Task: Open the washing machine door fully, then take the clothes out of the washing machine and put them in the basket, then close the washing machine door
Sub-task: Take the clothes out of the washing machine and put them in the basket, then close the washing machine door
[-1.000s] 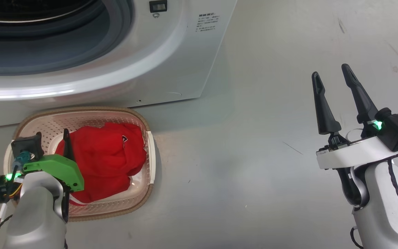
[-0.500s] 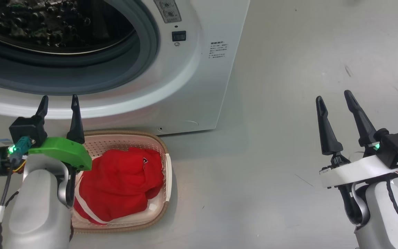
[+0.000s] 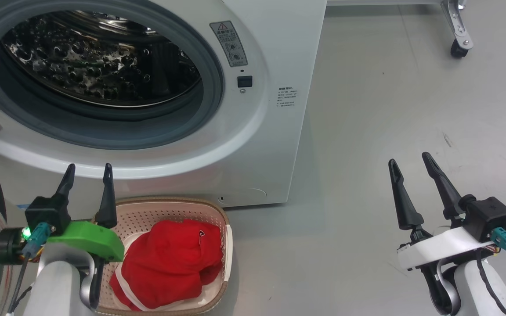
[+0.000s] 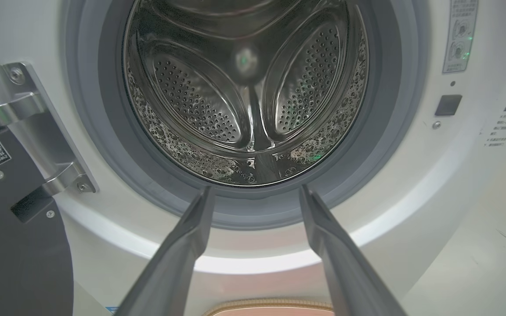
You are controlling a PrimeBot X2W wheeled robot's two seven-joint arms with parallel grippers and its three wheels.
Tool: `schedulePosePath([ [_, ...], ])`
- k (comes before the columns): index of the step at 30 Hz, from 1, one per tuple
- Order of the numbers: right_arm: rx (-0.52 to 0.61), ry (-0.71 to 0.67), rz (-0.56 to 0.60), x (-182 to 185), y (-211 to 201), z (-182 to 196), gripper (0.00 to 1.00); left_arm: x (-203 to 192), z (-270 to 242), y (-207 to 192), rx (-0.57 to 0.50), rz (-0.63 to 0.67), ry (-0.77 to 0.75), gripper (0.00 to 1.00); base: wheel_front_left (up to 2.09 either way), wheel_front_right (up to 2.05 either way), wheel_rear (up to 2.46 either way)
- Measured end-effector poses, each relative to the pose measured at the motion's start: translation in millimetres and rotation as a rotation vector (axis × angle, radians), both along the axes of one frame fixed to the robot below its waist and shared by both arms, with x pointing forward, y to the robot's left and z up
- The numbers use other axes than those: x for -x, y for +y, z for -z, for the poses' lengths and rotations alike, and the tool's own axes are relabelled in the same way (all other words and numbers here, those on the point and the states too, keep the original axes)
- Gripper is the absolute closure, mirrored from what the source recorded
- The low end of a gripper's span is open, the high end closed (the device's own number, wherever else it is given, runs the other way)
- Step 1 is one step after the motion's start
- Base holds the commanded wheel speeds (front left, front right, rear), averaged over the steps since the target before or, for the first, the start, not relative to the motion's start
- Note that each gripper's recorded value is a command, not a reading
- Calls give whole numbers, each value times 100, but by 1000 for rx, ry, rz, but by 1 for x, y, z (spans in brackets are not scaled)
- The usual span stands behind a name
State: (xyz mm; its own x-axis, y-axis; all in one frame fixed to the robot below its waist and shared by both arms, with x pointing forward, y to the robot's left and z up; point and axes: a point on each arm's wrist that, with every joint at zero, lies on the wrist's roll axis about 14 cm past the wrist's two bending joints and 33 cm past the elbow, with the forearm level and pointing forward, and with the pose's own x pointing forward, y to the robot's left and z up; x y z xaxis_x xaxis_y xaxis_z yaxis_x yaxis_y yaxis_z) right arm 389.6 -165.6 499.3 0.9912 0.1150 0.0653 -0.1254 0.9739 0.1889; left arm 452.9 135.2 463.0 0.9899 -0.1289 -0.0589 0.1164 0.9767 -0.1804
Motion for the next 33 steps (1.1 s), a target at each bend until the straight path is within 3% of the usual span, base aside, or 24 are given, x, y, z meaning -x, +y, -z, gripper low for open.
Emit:
schedulePosePath([
  [11, -13, -25, 17, 20, -2, -10, 0, 36, -5, -2, -20, 19, -19, 0, 0, 0, 0],
  [33, -11, -47, 45, 22, -10, -16, 0, 46, -20, -8, 8, 29, -71, 0, 0, 0, 0],
])
